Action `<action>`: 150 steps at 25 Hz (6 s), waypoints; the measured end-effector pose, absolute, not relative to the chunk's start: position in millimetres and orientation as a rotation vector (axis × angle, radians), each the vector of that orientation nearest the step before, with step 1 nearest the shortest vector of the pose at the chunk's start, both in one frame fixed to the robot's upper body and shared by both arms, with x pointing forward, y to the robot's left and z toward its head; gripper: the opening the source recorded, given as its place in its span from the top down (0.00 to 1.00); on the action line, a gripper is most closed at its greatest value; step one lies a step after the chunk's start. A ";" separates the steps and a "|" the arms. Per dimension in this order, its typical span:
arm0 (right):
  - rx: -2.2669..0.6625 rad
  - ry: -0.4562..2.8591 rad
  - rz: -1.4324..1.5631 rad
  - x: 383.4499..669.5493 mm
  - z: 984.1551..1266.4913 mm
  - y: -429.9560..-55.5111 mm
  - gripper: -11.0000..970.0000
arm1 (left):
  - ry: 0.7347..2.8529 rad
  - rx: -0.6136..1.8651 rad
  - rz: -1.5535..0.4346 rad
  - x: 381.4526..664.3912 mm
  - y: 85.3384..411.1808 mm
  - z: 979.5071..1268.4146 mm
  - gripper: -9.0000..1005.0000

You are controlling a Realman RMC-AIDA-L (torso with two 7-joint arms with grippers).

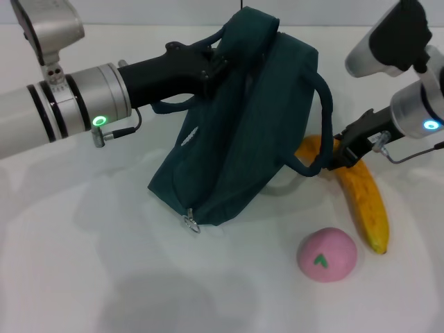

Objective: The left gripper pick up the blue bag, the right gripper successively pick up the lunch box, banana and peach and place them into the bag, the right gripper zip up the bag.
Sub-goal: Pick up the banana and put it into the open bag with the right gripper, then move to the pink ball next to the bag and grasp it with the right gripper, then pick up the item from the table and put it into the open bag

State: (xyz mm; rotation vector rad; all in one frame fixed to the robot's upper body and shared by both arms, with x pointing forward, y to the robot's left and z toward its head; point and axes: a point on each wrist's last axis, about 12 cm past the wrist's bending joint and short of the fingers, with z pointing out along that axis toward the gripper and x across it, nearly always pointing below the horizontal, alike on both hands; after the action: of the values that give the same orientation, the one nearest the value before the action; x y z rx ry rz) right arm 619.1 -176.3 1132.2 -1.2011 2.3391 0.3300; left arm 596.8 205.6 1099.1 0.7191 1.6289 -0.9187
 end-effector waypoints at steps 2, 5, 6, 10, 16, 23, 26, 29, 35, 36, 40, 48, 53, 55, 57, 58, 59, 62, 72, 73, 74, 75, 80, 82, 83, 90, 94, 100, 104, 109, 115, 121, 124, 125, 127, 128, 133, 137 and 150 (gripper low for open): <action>-1.186 2.337 0.331 618.9 1133.0 -179.2 0.51 | 1.629 0.719 -0.918 596.4 206.4 1098.8 0.86; -1.047 2.323 0.339 617.0 1139.1 -207.0 0.52 | 1.623 0.724 -0.920 595.5 206.9 1098.9 0.86; -1.021 2.320 0.340 616.6 1140.1 -212.4 0.52 | 1.617 0.723 -0.921 594.9 207.2 1099.1 0.86; -0.833 2.273 0.390 612.3 1142.8 -249.8 0.52 | 1.607 0.704 -0.931 593.2 209.0 1099.0 0.86; -0.596 2.097 0.540 597.3 1145.8 -299.8 0.52 | 1.579 0.693 -0.955 591.8 208.0 1101.6 0.86; -0.509 1.815 0.759 565.5 1151.6 -325.7 0.52 | 1.526 0.716 -1.009 585.4 206.1 1106.0 0.85; -0.496 1.643 0.859 553.2 1156.8 -330.5 0.52 | 1.527 0.715 -1.011 585.0 206.0 1105.4 0.85; -0.484 1.478 0.940 545.2 1159.5 -329.5 0.52 | 1.528 0.715 -1.009 585.6 205.5 1105.5 0.85; -0.479 1.309 1.044 560.1 1159.1 -300.1 0.52 | 1.527 0.718 -1.006 588.4 201.8 1106.9 0.85; -0.482 1.301 1.066 567.2 1158.9 -291.1 0.52 | 1.524 0.722 -1.006 588.9 200.9 1107.6 0.85; -0.479 1.260 1.103 587.4 1156.4 -262.0 0.52 | 1.522 0.709 -1.004 588.3 200.7 1105.3 0.85; -0.456 1.241 1.100 600.9 1147.5 -231.4 0.52 | 1.512 0.707 -0.995 588.5 200.7 1105.0 0.85; -0.501 1.309 1.078 602.8 1135.7 -217.7 0.52 | 1.511 0.706 -0.995 588.7 200.5 1105.3 0.85; -0.508 1.339 1.065 603.1 1130.6 -215.3 0.52 | 1.510 0.708 -0.996 589.2 199.9 1105.9 0.85; -0.510 1.361 1.067 602.9 1126.3 -211.8 0.52 | 1.509 0.710 -1.000 589.8 198.1 1106.3 0.85; -0.512 1.372 1.072 602.8 1124.1 -208.9 0.52 | 1.508 0.712 -1.003 590.4 196.9 1106.7 0.85; -0.518 1.382 1.079 602.1 1122.3 -206.4 0.52 | 1.508 0.712 -1.006 590.6 196.0 1106.8 0.85; -0.534 1.403 1.091 598.9 1117.1 -202.8 0.52 | 1.509 0.714 -1.014 591.3 193.5 1106.8 0.85; -0.506 1.418 1.104 594.7 1111.3 -204.6 0.36 | 1.514 0.711 -1.012 591.8 192.6 1106.2 0.84; -0.507 1.415 1.104 594.4 1111.6 -204.9 0.35 | 1.515 0.708 -1.012 591.5 192.9 1105.8 0.84; -0.510 1.406 1.106 593.7 1112.6 -205.7 0.33 | 1.516 0.707 -1.012 591.2 193.1 1105.4 0.84; -0.509 1.393 1.103 592.6 1113.6 -208.4 0.31 | 1.518 0.704 -1.013 590.9 193.3 1104.7 0.84; -0.507 1.291 1.045 574.2 1118.0 -241.7 0.14 | 1.523 0.692 -1.016 590.5 193.8 1103.5 0.84; -0.541 1.251 1.016 560.7 1119.9 -259.2 0.10 | 1.525 0.685 -1.014 590.1 195.3 1102.8 0.84; -0.541 1.251 1.016 560.7 1119.9 -259.2 0.10 | 1.527 0.682 -1.012 590.1 196.2 1102.6 0.84; -0.882 1.311 0.883 485.1 1091.1 -312.5 0.11 | 1.531 0.683 -0.985 589.0 199.8 1099.6 0.84; -0.951 1.395 0.865 464.7 1066.3 -314.5 0.12 | 1.532 0.687 -0.980 587.9 200.3 1098.3 0.84; -1.008 1.499 0.828 459.6 1032.5 -292.8 0.13 | 1.514 0.709 -0.982 591.0 193.3 1102.1 0.84; -1.060 1.542 0.845 467.2 1020.4 -274.2 0.14 | 1.504 0.692 -0.984 592.3 193.2 1104.2 0.84; -1.091 1.546 0.849 471.7 1019.1 -267.7 0.14 | 1.504 0.674 -0.982 591.8 196.3 1103.5 0.84; -1.089 1.548 0.848 470.3 1018.6 -268.5 0.15 | 1.506 0.673 -0.980 591.8 197.5 1103.4 0.83; -1.095 1.558 0.844 470.7 1017.3 -268.4 0.16 | 1.499 0.683 -0.969 591.7 197.5 1103.3 0.83; -1.092 1.562 0.846 470.7 1017.2 -268.4 0.20 | 1.497 0.685 -0.966 591.7 197.4 1103.3 0.83; -1.092 1.563 0.846 470.8 1017.1 -268.4 0.21 | 1.497 0.685 -0.966 591.7 197.4 1103.4 0.83; -1.093 1.570 0.839 471.9 1016.6 -268.5 0.25 | 1.496 0.686 -0.966 591.8 197.2 1103.5 0.83; -1.093 1.575 0.834 472.6 1016.1 -268.7 0.27 | 1.495 0.687 -0.965 591.9 197.2 1103.6 0.83; -1.092 1.579 0.834 472.6 1015.9 -268.8 0.35 | 1.491 0.693 -0.962 592.4 196.4 1104.2 0.83; -1.079 1.506 0.889 468.0 1025.1 -270.2 0.56 | 1.493 0.696 -0.962 592.1 196.6 1103.8 0.83; -0.849 1.049 0.925 478.3 1084.2 -273.0 0.77 | 1.488 0.711 -0.952 592.2 195.9 1103.8 0.83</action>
State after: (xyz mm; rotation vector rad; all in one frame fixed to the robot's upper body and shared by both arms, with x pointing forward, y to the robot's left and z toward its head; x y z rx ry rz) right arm 478.3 -273.0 1084.2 -0.8494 1.0492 0.9254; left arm 592.2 195.9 1103.8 0.7112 1.4880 -0.9523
